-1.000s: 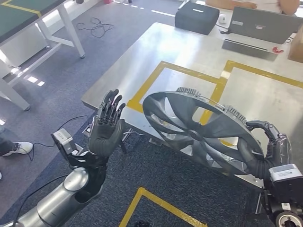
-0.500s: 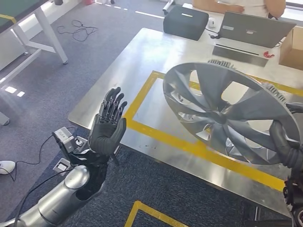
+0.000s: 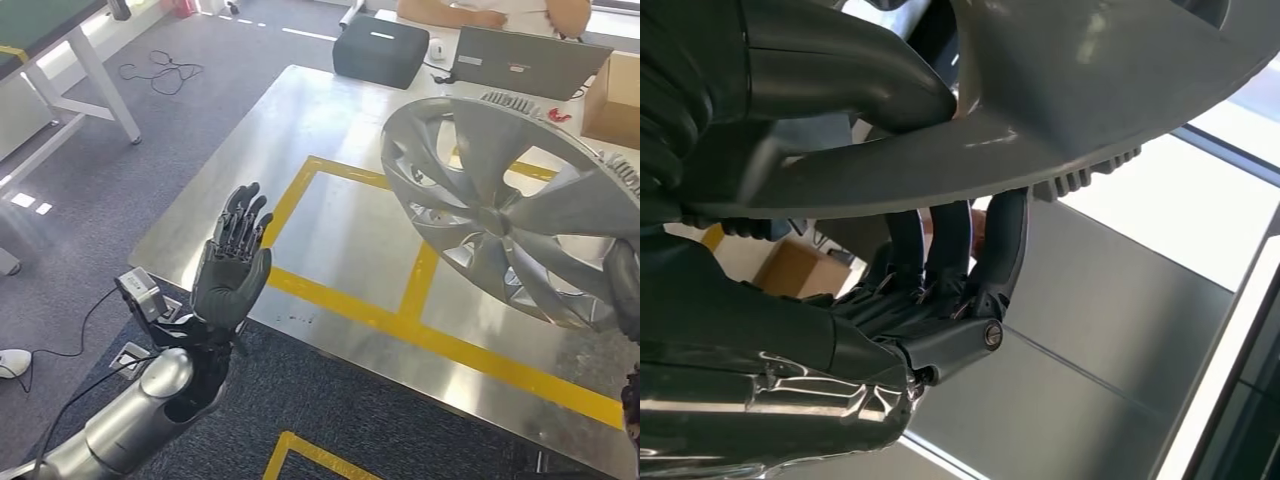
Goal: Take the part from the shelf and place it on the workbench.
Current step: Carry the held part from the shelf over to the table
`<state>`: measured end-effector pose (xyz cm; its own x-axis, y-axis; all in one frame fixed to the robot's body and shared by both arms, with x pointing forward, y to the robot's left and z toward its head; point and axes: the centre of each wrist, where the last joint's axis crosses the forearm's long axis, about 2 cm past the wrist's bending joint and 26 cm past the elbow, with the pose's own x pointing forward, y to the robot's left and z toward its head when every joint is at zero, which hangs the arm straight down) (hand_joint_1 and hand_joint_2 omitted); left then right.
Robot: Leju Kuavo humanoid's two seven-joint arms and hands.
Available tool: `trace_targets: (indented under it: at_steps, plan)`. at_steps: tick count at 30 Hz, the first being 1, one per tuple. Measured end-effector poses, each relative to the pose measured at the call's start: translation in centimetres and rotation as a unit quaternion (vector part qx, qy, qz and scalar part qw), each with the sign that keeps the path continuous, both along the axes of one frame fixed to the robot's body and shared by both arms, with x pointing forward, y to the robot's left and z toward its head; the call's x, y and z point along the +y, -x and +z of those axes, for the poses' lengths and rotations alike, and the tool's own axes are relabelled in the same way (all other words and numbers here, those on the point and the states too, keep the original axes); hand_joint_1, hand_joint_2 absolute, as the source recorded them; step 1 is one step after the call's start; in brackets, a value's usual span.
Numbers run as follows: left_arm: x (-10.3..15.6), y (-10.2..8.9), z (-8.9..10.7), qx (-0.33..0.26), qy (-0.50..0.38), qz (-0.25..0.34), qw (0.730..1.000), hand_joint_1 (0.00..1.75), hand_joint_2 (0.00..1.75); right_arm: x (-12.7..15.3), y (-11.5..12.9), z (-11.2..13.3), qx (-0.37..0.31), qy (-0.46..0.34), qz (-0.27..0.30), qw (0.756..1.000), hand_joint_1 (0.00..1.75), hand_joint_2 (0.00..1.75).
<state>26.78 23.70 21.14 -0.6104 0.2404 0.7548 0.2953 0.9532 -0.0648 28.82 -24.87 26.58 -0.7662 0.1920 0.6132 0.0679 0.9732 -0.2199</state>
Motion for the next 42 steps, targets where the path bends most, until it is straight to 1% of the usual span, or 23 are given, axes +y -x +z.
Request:
trace_targets:
  at_steps: [4, 9, 13, 18, 23, 29, 33, 39, 42]
  plan:
    - [-0.1, 0.0, 0.1, 0.000, -0.001, -0.007, 1.000, 0.00, 1.75, -0.7, -0.6, 1.1, -0.008, -0.007, -0.013, 1.000, 1.75, 1.75]
    - [-0.4, -0.2, 0.3, -0.003, -0.001, -0.017, 1.000, 0.00, 1.75, -1.6, -1.9, 3.2, -0.022, -0.003, -0.040, 0.999, 1.75, 1.75]
    - [-0.5, -0.5, 0.5, -0.006, -0.002, -0.019, 1.000, 0.00, 1.75, -2.7, -3.8, 4.7, -0.029, 0.007, -0.067, 0.997, 1.75, 1.75]
    - [-0.7, -0.9, 0.5, -0.006, -0.001, -0.022, 1.000, 0.00, 1.75, -3.9, -6.7, 5.6, -0.016, 0.030, -0.104, 0.994, 1.75, 1.75]
    - [-1.1, -1.3, 0.6, -0.008, 0.002, -0.026, 1.000, 0.00, 1.75, -4.9, -8.9, 5.8, 0.005, 0.050, -0.131, 0.990, 1.75, 1.75]
    - [-1.3, -1.5, 0.6, -0.007, 0.004, -0.025, 1.000, 0.00, 1.75, -5.6, -10.1, 5.3, 0.025, 0.059, -0.148, 0.987, 1.75, 1.75]
    - [-1.5, -1.7, 0.6, -0.008, 0.005, -0.028, 1.000, 0.00, 1.75, -5.8, -10.9, 5.2, 0.035, 0.080, -0.165, 0.983, 1.75, 1.75]
    - [-2.0, -2.2, 0.3, -0.015, 0.019, -0.032, 0.999, 0.00, 1.75, -6.2, -13.9, 5.9, 0.036, 0.123, -0.191, 0.973, 1.75, 1.75]
    - [-2.2, -2.3, 0.0, -0.013, 0.025, -0.032, 0.999, 0.00, 1.75, -5.9, -15.3, 5.5, 0.047, 0.141, -0.196, 0.969, 1.75, 1.75]
